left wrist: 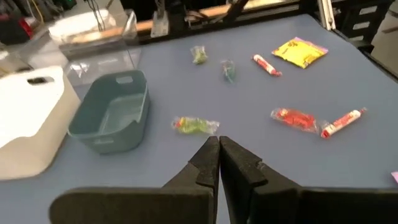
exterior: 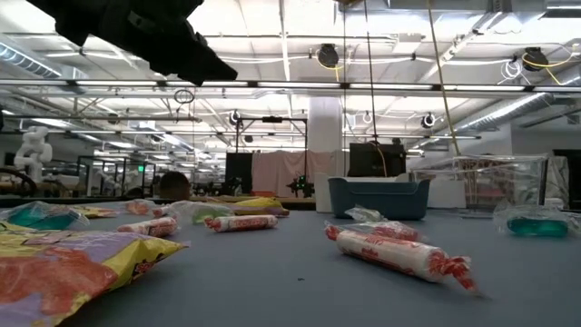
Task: Sort candy
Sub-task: Put the center yellow candy into the green bin
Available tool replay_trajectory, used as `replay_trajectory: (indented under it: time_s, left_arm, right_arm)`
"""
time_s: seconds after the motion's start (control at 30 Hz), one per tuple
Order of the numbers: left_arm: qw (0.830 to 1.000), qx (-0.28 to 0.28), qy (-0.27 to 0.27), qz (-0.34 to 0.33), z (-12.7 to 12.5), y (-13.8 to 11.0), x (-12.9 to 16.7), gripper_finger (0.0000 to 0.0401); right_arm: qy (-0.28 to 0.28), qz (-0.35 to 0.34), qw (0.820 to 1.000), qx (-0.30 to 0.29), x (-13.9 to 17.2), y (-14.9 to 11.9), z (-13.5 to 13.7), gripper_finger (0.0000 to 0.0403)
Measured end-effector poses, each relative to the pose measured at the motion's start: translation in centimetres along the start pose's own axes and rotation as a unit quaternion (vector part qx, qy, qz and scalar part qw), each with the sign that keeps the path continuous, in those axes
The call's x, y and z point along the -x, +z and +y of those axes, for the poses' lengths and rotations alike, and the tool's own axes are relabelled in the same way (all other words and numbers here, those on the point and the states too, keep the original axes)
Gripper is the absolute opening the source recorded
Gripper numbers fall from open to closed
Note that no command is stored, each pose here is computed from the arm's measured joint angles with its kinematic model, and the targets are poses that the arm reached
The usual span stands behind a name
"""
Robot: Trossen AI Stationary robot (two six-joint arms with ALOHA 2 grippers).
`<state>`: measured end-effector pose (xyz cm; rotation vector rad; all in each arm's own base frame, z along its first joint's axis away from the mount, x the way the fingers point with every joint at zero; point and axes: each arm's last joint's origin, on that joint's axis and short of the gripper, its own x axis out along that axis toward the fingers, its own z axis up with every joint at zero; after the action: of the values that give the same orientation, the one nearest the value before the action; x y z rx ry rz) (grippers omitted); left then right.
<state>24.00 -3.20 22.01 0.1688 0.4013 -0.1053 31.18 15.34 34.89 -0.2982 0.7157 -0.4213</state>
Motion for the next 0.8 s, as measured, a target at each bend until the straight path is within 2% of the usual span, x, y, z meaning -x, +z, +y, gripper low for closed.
replay_trajectory:
  time_s: [0.1,0.33,0.43,0.6,0.7,0.8]
  left_arm:
    - [0.999,0.031,-0.001,0.016,0.0,-0.3,0.0,0.002]
    - [0.999,0.04,-0.012,0.021,-0.4,-0.4,0.0,0.002]
    - [0.998,0.055,-0.018,0.026,-0.7,-0.4,0.0,0.002]
    - [0.997,0.063,-0.029,0.038,-1.3,-0.6,0.1,0.002]
    - [0.997,0.062,-0.04,0.038,-1.8,-0.6,0.2,0.002]
    - [0.996,0.066,-0.048,0.037,-2.3,-0.5,0.3,0.002]
  right_arm:
    - [-0.007,0.021,1.0,-0.015,0.9,0.2,-1.0,0.0]
    - [-0.039,0.075,0.995,-0.055,1.7,-0.7,-2.3,0.0]
    - [-0.038,0.081,0.989,-0.113,1.7,-0.9,-2.3,0.0]
    - [-0.024,0.047,0.969,-0.241,2.0,-0.3,-1.5,0.0]
    - [0.004,0.012,0.963,-0.271,2.4,0.5,-0.6,0.0]
    - [0.035,-0.011,0.961,-0.275,2.8,1.1,0.0,0.0]
